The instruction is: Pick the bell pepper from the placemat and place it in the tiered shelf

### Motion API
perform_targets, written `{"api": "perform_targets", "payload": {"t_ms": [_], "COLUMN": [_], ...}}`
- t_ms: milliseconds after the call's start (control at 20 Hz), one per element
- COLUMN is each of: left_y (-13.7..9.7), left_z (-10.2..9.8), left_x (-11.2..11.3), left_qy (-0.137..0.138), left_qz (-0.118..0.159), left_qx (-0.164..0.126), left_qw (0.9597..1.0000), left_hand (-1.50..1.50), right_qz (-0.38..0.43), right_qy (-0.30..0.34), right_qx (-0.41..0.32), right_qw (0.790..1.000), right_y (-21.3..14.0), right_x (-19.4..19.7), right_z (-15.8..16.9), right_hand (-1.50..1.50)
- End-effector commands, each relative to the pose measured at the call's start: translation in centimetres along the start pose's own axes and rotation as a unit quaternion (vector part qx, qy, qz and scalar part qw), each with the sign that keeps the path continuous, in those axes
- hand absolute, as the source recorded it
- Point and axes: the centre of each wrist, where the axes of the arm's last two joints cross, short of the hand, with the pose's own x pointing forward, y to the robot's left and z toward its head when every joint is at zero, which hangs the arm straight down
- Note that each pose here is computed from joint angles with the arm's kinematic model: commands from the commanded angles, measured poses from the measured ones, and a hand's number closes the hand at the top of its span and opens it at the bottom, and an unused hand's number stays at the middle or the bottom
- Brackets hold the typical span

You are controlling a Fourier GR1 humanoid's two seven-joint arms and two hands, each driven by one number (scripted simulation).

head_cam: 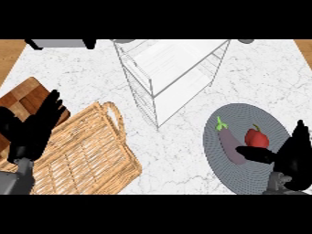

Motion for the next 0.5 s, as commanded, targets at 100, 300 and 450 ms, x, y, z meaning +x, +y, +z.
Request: {"api": "perform_targets", "payload": {"t_ms": [100,300,450], "left_y": [-0.6,-0.1,0.2], "left_z": [1.6,0.4,1.5], "left_x": [-4.8,-4.3,-5.0], "left_qy": [0.094,0.094,0.095], "left_qz": [0.008,0.007,0.006], "left_qx": [-0.002,0.002,-0.005], "left_qw": [0.9955,0.9955,0.9955], "left_hand": [0.00,0.00,0.00], "right_qz": [0.014,0.016,0.036], "right_qy": [0.064,0.065,0.078], "right_qx": [-0.003,-0.016,-0.024], "right_qw": [0.998,0.998,0.996], "right_y": [1.7,2.9,3.3], "right_x": [0.1,-0.2,0.8], "right_z": [-1.6,-1.9,-2.1], "right_hand": [-1.50,-1.50,-1.50]}}
